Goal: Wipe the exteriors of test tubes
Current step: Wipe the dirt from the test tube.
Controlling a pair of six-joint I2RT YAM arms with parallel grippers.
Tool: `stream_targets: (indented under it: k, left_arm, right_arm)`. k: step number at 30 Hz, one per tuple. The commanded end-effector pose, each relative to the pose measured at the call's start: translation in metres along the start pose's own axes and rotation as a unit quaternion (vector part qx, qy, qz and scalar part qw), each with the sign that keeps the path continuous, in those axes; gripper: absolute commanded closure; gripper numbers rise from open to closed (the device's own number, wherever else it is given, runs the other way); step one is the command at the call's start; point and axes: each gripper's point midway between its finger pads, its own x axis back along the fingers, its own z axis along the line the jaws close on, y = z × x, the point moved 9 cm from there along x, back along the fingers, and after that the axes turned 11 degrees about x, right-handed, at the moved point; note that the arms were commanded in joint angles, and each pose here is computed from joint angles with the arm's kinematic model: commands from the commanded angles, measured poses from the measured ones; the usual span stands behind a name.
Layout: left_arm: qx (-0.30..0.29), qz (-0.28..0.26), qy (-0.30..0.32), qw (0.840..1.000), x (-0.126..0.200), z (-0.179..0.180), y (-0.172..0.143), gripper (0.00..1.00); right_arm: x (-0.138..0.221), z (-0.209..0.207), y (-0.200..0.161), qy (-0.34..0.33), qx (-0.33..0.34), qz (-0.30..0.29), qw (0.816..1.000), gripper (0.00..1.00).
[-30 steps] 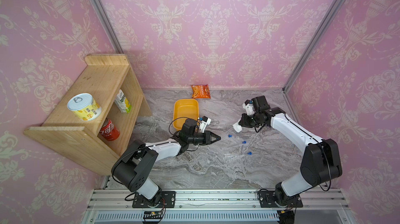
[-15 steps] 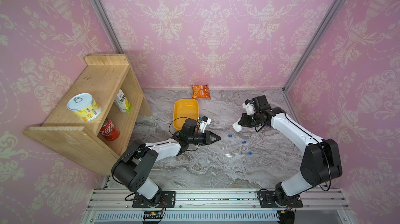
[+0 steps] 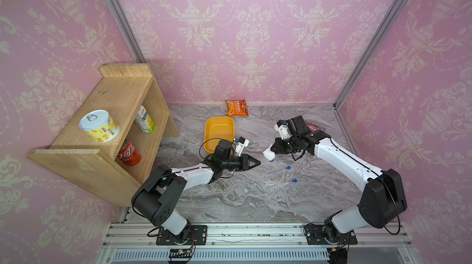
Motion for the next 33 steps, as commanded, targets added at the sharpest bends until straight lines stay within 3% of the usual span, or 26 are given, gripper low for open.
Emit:
stream_targets:
  k: [1,12,21,27,33]
  left_arm:
    - [-0.01,0.001,-0.021,1.0,0.0,-0.011,0.007,0.8]
    - [-0.011,0.002,-0.024,1.0,0.001,-0.014,0.008,0.8]
    - [-0.011,0.001,-0.028,1.0,0.003,-0.016,0.007,0.8]
    - [-0.013,-0.001,-0.03,0.999,0.004,-0.019,0.007,0.8]
    - [-0.015,-0.003,-0.03,0.999,0.003,-0.019,0.008,0.8]
  right_arm:
    - [0.004,0.011,-0.003,0.001,-0.003,-0.011,1.0,1.0]
    - [-0.001,0.005,-0.016,-0.038,0.015,0.014,0.999,1.0]
    - [0.011,-0.04,0.003,-0.072,-0.01,-0.007,0.997,1.0]
    - [0.005,-0.087,-0.005,-0.103,-0.058,-0.001,0.993,1.0]
    - [0.02,-0.122,-0.011,-0.105,-0.141,-0.039,0.984,1.0]
